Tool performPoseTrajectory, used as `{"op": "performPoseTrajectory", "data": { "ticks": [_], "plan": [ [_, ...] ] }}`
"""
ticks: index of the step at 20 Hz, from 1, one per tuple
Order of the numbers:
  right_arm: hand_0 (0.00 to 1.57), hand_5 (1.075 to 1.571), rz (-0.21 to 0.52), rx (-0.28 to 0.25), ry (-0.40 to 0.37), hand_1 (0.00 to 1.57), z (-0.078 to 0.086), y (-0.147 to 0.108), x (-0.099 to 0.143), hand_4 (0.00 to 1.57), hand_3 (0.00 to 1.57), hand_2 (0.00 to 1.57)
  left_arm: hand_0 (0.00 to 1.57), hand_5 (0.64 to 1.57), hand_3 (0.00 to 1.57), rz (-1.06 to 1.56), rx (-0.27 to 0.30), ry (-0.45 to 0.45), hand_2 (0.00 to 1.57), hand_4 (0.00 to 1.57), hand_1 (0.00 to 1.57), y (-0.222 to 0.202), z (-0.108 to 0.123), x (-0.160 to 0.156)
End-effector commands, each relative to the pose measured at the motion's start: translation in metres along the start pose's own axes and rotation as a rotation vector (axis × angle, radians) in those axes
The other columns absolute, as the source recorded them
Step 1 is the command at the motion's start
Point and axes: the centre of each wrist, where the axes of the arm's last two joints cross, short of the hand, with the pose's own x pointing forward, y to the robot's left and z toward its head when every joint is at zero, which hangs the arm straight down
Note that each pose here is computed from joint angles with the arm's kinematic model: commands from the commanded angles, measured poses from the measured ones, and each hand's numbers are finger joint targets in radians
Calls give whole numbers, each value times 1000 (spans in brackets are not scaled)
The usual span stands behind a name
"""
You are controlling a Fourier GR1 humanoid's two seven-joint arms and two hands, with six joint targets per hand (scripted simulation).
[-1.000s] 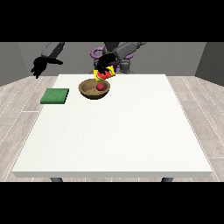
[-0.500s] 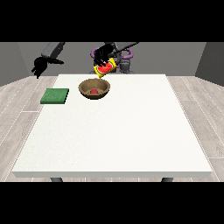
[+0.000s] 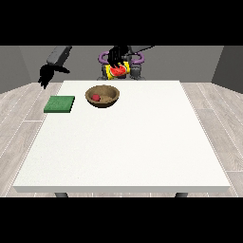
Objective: Pick the cup and pour the ball into the bowl, then pick the bowl and place it on the pad
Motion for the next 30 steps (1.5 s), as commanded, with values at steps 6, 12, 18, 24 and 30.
{"op": "performPoseTrajectory", "data": {
  "ticks": [6, 12, 18, 24, 30],
  "plan": [
    [0, 1561, -23, -54, 64, 0, 9, 13, -17, 482, 0, 0, 370, 1568, 1571, 549, 130, 384, 1571, 864, 370, -27, 34, -96],
    [0, 1565, -76, -51, -38, 0, -15, 36, -1, 256, 0, 0, 1177, 1537, 1125, 971, 264, 465, 1400, 775, 1177, -42, 50, -114],
    [0, 1570, -102, 45, -53, 0, -33, 76, 8, 393, 0, 0, 287, 1559, 0, 1303, 388, 477, 0, 832, 287, -48, 53, -142],
    [0, 1549, -77, 165, 12, 0, -30, 128, -3, 235, 0, 0, 0, 1516, 0, 1447, 371, 569, 0, 0, 0, -103, 85, -129],
    [0, 1544, -68, 107, 53, 0, -24, 122, -18, 0, 0, 0, 0, 1531, 0, 1495, 338, 524, 0, 0, 0, -95, 76, -127]
  ]
}}
